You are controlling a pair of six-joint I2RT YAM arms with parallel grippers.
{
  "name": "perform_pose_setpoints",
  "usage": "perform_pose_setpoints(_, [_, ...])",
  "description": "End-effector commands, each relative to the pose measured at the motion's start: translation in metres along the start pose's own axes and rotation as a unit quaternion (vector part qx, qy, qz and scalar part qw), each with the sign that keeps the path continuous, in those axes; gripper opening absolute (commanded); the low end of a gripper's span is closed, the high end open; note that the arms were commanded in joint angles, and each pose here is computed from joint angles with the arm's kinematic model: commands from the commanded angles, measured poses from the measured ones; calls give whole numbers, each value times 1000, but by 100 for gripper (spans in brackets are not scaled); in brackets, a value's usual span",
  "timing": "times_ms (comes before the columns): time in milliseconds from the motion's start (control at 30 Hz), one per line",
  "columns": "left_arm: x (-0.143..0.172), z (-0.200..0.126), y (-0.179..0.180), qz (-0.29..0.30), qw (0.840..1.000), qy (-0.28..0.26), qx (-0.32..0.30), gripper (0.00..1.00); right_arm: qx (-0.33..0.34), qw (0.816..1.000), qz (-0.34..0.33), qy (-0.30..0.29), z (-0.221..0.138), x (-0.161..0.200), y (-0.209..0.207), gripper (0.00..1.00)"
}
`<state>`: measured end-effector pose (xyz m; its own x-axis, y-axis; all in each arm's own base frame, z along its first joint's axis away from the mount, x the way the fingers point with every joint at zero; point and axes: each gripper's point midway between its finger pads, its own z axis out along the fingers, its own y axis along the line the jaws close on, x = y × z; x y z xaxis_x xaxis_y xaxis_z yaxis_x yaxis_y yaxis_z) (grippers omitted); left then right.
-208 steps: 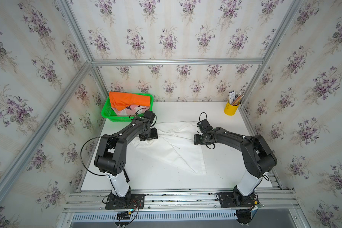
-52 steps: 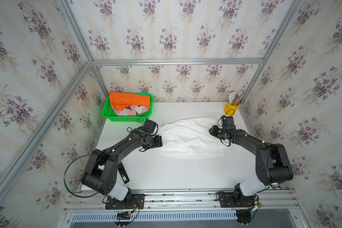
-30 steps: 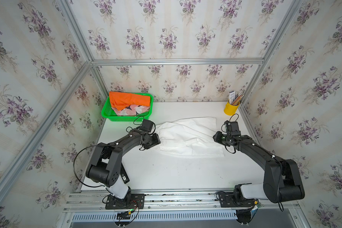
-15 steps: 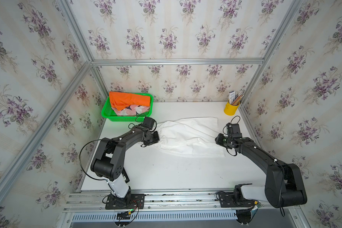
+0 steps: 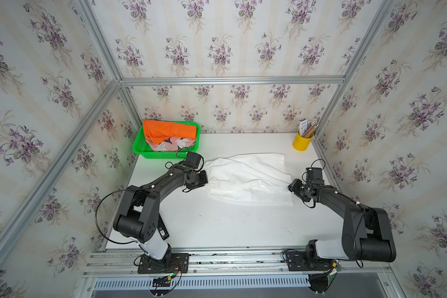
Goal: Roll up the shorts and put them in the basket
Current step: Adjust the shorts at the center of the board.
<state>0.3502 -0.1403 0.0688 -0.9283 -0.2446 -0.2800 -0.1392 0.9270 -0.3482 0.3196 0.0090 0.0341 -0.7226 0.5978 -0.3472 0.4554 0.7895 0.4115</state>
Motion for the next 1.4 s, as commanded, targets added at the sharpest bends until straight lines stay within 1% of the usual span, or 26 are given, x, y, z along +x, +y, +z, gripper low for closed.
perform_pose_setpoints(0, [2, -5, 2, 5, 1000, 0, -3, 6, -63, 997, 44, -8, -5, -9, 22, 59])
perform_pose_setpoints(100, [3, -8, 2, 5, 1000, -2, -4, 6, -78, 993, 86, -10, -14, -10, 23, 62])
perform_pose_setpoints(200, [4, -10, 3, 3, 1000, -3, -3, 6, -83, 988, 133, 7, -19, -8, 21, 64])
perform_pose_setpoints(267, [4, -11, 3, 3, 1000, -5, -6, 6, -73, 981, 179, 32, -19, 1, 17, 64])
perform_pose_setpoints(367, [2, -12, 3, 3, 1000, -7, -7, 6, -66, 969, 227, 75, -19, 14, 18, 63])
perform_pose_setpoints(500, [1, -12, 3, 3, 1000, -10, -7, 6, -76, 956, 268, 97, -20, 20, 24, 63])
perform_pose_setpoints(567, [0, -12, 3, 3, 1000, -11, -7, 6, -74, 952, 279, 102, -18, 20, 24, 62])
perform_pose_setpoints(733, [0, -14, 4, 4, 1000, -14, -10, 6, -71, 941, 306, 126, -10, 22, 21, 57])
perform_pose_setpoints(867, [-1, -17, 4, 5, 1000, -18, -11, 6, -66, 937, 326, 104, -7, 11, 11, 56])
perform_pose_setpoints(933, [0, -17, 4, 5, 1000, -19, -11, 6, -70, 934, 337, 98, -4, 3, 6, 52])
perform_pose_setpoints(1100, [-1, -20, 3, 12, 1000, -19, -8, 5, -72, 931, 350, 78, 1, -18, -1, 36])
perform_pose_setpoints(1167, [-1, -22, 3, 14, 1000, -21, -9, 5, -76, 930, 351, 76, 1, -22, -2, 27])
perform_pose_setpoints(1267, [-3, -26, 1, 18, 999, -27, -6, 4, -85, 930, 348, 83, 3, -23, 0, 3])
perform_pose_setpoints(1300, [-4, -27, 0, 20, 999, -28, -5, 4, -90, 930, 346, 86, 4, -22, 2, 0])
perform_pose_setpoints(1367, [-7, -33, -2, 22, 999, -30, -1, 4, -95, 932, 340, 86, 1, -23, 5, 0])
